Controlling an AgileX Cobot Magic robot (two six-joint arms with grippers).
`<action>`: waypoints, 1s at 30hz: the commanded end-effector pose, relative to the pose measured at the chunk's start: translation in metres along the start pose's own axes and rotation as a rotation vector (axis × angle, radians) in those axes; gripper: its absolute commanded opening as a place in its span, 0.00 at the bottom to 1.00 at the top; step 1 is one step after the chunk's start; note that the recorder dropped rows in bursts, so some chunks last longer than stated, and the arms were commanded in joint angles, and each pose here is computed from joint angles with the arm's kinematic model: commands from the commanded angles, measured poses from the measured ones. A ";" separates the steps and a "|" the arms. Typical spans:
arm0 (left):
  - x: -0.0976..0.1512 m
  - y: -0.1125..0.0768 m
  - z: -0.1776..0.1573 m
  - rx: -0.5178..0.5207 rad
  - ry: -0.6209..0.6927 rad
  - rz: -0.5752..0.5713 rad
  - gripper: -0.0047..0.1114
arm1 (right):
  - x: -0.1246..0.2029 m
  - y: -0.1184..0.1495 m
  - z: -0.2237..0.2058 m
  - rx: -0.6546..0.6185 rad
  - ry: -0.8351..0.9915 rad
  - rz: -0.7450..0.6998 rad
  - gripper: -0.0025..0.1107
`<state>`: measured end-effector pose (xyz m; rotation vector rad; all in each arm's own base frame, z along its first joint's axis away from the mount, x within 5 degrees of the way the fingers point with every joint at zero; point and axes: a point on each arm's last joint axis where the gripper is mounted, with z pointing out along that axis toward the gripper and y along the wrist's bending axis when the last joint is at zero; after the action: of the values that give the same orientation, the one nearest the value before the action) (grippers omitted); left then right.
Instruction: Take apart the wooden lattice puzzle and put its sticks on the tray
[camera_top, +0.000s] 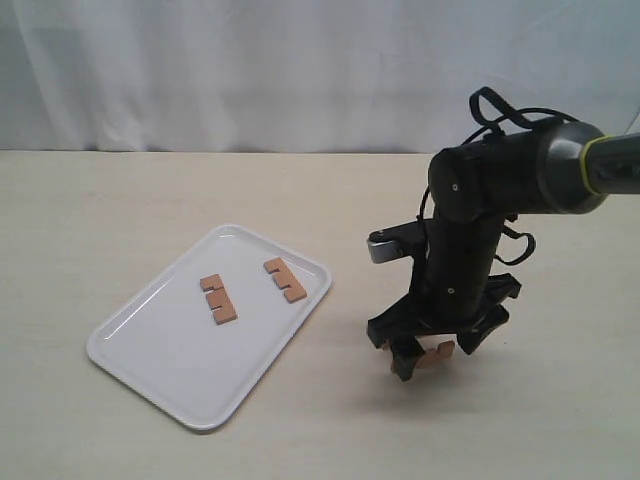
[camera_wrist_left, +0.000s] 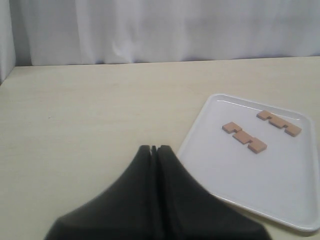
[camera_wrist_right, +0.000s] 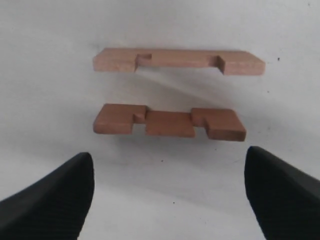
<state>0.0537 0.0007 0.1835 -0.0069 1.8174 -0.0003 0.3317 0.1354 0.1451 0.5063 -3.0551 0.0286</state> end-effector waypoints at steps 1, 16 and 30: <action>-0.001 0.000 0.000 0.008 -0.010 0.000 0.04 | -0.001 -0.001 -0.002 -0.006 -0.059 0.004 0.71; -0.001 0.000 0.000 0.008 -0.010 0.000 0.04 | -0.005 0.000 -0.003 -0.025 -0.099 0.076 0.71; -0.001 0.000 0.000 0.008 -0.010 0.000 0.04 | -0.007 0.001 0.022 -0.021 -0.029 0.078 0.70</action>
<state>0.0537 0.0007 0.1835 -0.0069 1.8174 -0.0003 0.3367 0.1389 0.1374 0.4094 -3.1269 -0.0154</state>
